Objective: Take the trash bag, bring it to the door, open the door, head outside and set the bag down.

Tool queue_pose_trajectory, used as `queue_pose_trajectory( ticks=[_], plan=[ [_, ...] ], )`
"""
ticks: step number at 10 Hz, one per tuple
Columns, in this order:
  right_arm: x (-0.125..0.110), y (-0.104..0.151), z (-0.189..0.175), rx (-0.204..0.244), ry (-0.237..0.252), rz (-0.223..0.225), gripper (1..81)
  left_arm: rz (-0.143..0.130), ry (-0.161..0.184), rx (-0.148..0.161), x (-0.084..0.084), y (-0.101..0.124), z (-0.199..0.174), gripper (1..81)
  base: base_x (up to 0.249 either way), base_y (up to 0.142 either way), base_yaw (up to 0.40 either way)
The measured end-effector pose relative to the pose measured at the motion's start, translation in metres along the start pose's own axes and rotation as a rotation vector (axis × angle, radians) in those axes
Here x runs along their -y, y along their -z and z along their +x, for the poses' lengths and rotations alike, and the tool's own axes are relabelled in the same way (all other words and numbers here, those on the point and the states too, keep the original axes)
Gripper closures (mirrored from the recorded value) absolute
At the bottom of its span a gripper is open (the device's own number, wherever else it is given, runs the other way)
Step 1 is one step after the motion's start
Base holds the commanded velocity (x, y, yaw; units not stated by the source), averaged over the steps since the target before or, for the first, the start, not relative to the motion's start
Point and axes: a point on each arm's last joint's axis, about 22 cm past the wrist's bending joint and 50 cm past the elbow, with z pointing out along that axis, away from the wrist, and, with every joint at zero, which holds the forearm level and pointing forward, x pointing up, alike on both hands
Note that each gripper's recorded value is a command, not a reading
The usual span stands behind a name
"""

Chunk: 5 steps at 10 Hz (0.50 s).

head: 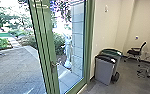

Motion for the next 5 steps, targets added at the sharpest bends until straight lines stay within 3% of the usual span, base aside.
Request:
queue_pose_trajectory(
  ticks=[5],
  plan=[
    [-0.0019, 0.0005, 0.0046, -0.009, 0.001, -0.001, 1.0, 0.003, 0.0, 0.0, 0.0008, 0.0001, -0.0006, 81.1, 0.16, 0.0, 0.0]
  ],
)
